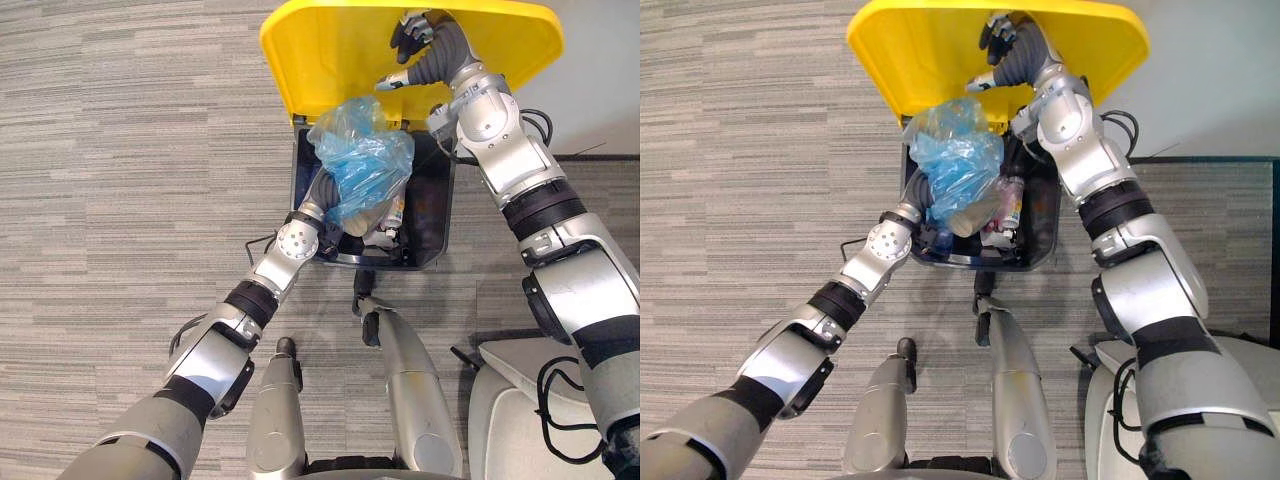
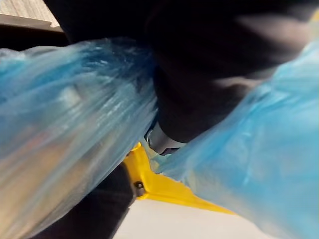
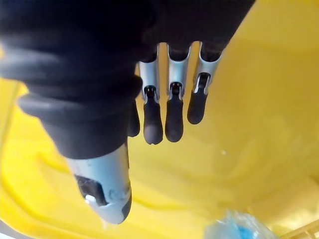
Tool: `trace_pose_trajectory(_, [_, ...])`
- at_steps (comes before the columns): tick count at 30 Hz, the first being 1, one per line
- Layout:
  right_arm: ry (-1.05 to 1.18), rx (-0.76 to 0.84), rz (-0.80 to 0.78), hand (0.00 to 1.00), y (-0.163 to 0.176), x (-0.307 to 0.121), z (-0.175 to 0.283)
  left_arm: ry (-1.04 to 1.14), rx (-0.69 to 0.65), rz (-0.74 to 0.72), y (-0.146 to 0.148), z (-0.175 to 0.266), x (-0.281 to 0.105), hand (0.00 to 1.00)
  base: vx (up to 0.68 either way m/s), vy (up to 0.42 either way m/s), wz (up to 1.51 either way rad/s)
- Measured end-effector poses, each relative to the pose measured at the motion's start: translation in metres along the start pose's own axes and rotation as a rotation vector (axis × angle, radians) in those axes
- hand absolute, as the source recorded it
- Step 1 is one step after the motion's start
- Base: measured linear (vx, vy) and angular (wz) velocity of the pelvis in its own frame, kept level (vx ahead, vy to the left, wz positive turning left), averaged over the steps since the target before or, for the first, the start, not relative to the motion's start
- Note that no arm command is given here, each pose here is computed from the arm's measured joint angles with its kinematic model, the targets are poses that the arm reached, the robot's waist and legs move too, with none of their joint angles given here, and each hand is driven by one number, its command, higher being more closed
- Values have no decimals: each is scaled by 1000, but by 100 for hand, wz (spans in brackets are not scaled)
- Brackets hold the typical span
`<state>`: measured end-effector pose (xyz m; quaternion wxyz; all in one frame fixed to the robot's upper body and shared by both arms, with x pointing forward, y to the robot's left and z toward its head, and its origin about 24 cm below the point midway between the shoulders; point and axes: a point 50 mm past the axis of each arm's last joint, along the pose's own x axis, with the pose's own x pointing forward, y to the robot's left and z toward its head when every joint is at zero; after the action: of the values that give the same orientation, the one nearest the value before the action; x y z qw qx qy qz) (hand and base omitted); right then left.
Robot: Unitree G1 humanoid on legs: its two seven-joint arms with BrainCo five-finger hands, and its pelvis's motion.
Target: Gather rubbish on tea table into small bin, then transfer packed bag to large trash can.
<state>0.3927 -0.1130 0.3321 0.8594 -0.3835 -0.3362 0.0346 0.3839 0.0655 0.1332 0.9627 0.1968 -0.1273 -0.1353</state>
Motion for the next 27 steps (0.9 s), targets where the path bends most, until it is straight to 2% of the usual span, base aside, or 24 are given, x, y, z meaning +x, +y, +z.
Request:
trace_pose_trajectory(2, [-36,1,-3,0,0,1,8,44,33,-3,-1,-5,2,100,1,-11,-7])
trace_pose_trajectory(3, [-48,0,-4,0,1,1,10,44,38,-7,-2,-5,2,0,-8,0,-9])
trace_pose_trajectory(15, [-236,63,47,0,27,-7,49,52,45,-38,-20,-2,3,0,-18,41,-11])
trace_pose_trajectory(27, [-104,21,141,0,65,-36,5,140,44,-43,-28,-29,-13,0,-17,57,10])
